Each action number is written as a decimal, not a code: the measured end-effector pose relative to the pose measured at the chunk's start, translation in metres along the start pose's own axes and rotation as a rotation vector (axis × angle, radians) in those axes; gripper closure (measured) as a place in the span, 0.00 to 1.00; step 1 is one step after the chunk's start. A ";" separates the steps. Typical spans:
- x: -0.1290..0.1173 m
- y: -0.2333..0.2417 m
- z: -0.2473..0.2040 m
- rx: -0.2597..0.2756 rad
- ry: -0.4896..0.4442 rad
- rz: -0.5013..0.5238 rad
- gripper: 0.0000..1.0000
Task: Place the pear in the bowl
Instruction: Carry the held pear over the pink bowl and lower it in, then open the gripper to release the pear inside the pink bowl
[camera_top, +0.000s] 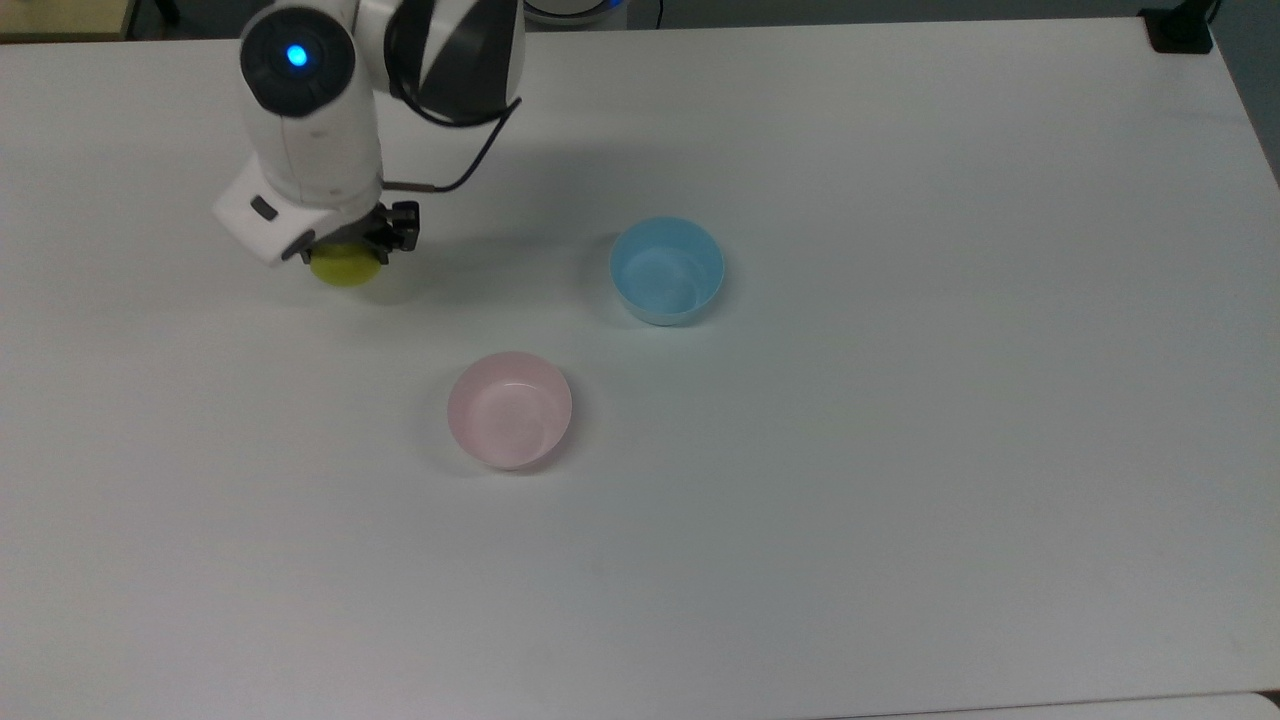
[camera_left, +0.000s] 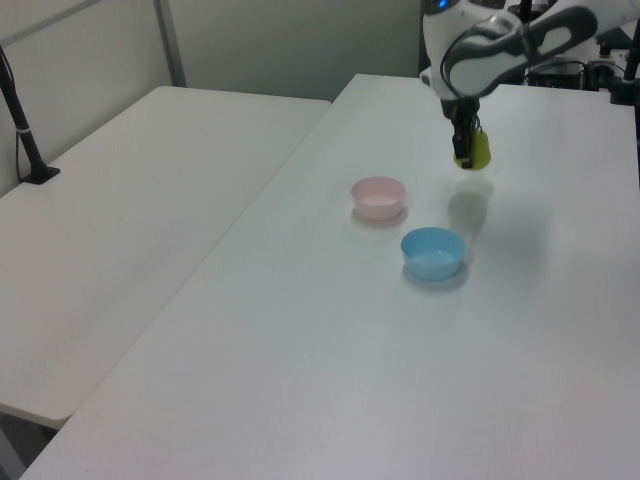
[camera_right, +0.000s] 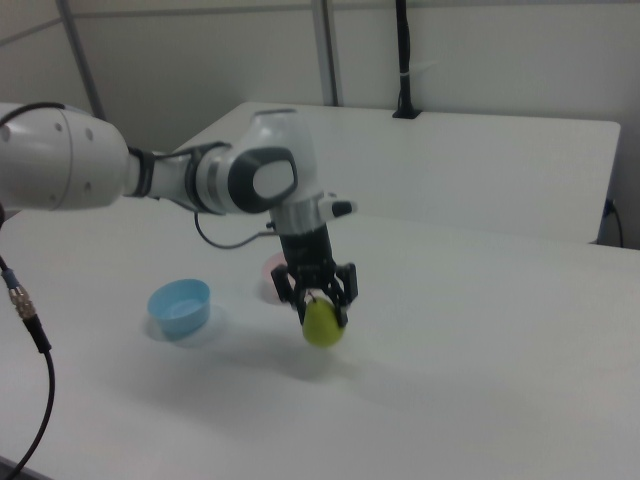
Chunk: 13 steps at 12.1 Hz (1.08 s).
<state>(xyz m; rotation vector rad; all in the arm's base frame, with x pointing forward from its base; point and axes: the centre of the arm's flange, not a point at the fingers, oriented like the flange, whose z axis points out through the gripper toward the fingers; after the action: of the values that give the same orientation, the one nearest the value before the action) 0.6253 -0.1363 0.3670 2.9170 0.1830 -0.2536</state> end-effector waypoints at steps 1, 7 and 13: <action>0.000 0.000 -0.025 0.027 0.030 0.013 0.29; 0.056 -0.082 -0.093 0.106 0.167 0.082 0.29; 0.114 -0.130 -0.030 0.047 0.232 0.180 0.29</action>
<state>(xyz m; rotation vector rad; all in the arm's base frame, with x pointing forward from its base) 0.7238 0.0081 0.3500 2.9789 -0.0518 0.1106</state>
